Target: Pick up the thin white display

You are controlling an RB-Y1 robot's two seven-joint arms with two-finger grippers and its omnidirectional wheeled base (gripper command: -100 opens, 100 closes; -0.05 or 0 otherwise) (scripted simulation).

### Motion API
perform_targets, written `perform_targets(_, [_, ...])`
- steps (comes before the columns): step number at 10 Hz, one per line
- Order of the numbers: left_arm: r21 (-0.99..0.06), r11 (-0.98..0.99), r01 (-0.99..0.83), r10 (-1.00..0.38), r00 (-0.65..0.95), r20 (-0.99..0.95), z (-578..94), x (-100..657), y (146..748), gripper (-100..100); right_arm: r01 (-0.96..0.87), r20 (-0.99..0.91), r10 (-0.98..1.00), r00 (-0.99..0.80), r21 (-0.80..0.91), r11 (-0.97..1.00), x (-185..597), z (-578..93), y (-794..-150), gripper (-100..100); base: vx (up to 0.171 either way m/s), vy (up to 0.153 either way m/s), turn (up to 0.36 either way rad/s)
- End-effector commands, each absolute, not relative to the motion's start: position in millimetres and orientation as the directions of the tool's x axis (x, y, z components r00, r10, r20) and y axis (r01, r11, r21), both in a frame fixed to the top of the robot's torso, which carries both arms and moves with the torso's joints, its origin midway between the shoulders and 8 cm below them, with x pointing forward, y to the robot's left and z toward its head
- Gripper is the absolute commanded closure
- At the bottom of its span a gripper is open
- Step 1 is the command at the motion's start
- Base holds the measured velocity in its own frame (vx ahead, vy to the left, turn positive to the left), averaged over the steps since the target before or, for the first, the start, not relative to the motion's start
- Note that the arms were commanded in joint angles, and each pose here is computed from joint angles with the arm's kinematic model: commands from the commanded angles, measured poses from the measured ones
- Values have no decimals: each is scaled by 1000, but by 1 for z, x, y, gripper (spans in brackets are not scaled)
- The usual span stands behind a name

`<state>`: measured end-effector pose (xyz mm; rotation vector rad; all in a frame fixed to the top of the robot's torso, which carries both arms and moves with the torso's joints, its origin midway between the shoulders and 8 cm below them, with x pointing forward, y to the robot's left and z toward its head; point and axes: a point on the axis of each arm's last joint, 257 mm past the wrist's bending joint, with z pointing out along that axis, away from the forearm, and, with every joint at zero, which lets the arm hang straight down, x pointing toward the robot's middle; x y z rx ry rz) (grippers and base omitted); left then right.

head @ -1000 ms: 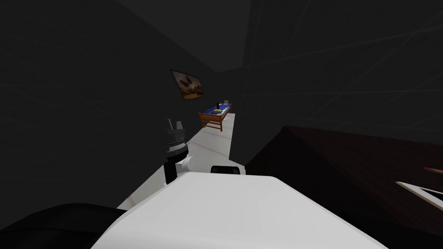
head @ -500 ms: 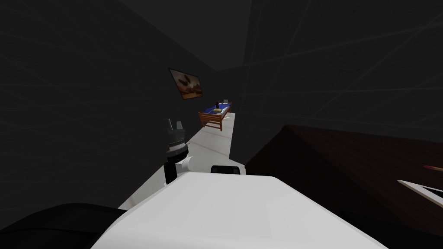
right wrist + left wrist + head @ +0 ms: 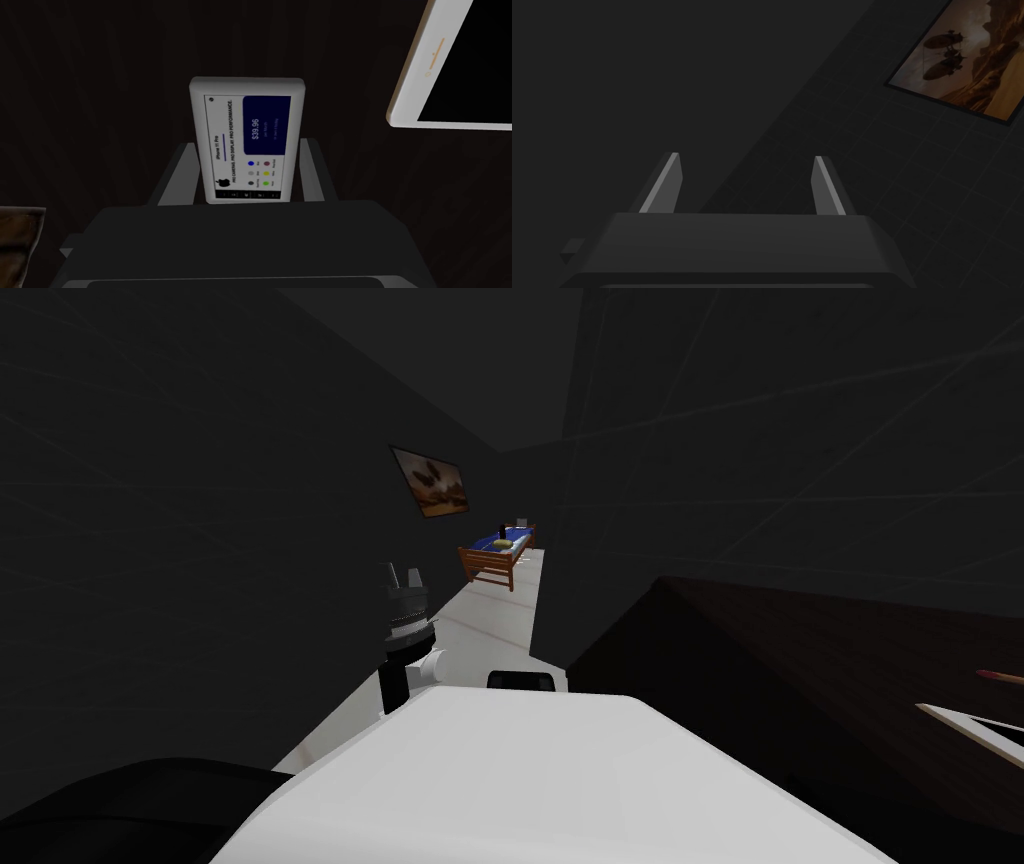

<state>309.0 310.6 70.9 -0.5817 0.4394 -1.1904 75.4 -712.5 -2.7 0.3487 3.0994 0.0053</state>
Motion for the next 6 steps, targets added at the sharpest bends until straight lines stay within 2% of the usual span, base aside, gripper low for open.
perform_targets(1, [-632,256,731,-948,317,-17,71,309,311,0,222,-22,222,-975,6,975,75,-3,-713,0,0,0,0])
perform_targets(2, [-632,256,731,-948,317,-17,71,309,311,0,229,-18,229,-973,7,974,70,10,-708,100,18,-17,47])
perform_targets(5, [-632,256,731,-948,317,-17,71,309,311,0,229,-18,230,-973,6,973,68,10,-707,100,14,-19,16])
perform_targets(6, [-632,256,731,-948,317,-17,71,309,311,0,230,-18,230,-973,6,973,68,11,-707,0,0,0,0])
